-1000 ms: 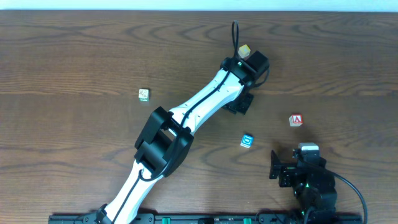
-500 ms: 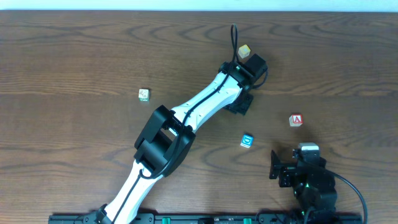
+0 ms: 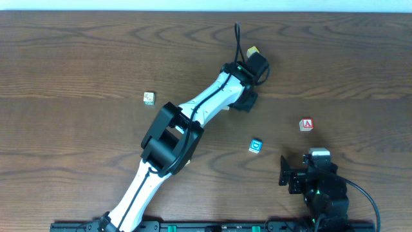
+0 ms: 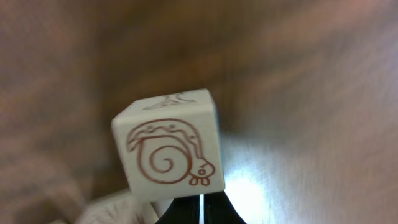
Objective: Spell out Ai2
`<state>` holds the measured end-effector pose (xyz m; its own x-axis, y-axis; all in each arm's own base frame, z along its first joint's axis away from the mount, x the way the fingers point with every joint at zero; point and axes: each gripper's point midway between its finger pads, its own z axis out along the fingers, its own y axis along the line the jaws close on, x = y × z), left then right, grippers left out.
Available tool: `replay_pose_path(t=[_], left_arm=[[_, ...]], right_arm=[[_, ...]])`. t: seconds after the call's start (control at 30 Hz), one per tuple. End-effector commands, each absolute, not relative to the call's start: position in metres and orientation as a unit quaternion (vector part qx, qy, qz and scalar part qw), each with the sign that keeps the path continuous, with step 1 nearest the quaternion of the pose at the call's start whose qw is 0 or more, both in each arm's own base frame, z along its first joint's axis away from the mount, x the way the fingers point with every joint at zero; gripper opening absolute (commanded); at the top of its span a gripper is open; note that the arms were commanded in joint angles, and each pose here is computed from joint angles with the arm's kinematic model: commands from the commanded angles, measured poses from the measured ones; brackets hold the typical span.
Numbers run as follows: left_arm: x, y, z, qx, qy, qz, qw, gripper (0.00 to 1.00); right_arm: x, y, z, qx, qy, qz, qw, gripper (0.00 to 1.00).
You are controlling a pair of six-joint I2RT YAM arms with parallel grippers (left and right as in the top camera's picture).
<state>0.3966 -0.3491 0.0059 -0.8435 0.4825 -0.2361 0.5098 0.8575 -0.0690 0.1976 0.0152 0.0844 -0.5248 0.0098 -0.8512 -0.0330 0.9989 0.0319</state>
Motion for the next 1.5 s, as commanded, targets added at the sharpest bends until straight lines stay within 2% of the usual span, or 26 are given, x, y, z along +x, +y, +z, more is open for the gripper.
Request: replay_pose_path(t=[0.0, 0.23, 0.43, 0.73, 0.9, 1.0, 1.07, 1.2, 1.47], left_arm=[[0.411, -0.341, 0.004, 0.257, 0.957, -0.065, 0.117, 0.05], [0.435, -0.348, 0.011, 0.247, 0.952, -0.087, 0.161, 0.05], [0.435, -0.380, 0.023, 0.258, 0.935, -0.169, 0.174, 0.06], [0.452, -0.359, 0.037, 0.235, 0.943, -0.142, 0.188, 0.06], [0.475, -0.312, 0.111, 0.202, 0.946, -0.068, 0.243, 0.05], [0.475, -0.279, 0.172, 0.185, 0.941, -0.034, 0.280, 0.06], [0.459, -0.255, 0.216, 0.189, 0.937, -0.028, 0.292, 0.05], [0.434, -0.220, 0.268, 0.192, 0.932, -0.018, 0.307, 0.06], [0.367, -0.172, 0.331, 0.181, 0.932, -0.009, 0.315, 0.06]], right_arm=[[0.197, 0.014, 0.083, -0.010, 0.873, 0.019, 0.487, 0.99], [0.197, 0.014, 0.083, -0.010, 0.873, 0.019, 0.487, 0.99], [0.197, 0.014, 0.083, -0.010, 0.873, 0.019, 0.487, 0.99], [0.197, 0.014, 0.083, -0.010, 0.873, 0.019, 0.487, 0.99], [0.197, 0.014, 0.083, -0.010, 0.873, 0.019, 0.487, 0.99], [0.197, 0.014, 0.083, -0.010, 0.873, 0.018, 0.487, 0.99], [0.197, 0.014, 0.083, -0.010, 0.873, 0.019, 0.487, 0.99], [0.197, 0.014, 0.083, -0.010, 0.873, 0.018, 0.487, 0.99], [0.197, 0.014, 0.083, -0.010, 0.873, 0.019, 0.487, 0.99]])
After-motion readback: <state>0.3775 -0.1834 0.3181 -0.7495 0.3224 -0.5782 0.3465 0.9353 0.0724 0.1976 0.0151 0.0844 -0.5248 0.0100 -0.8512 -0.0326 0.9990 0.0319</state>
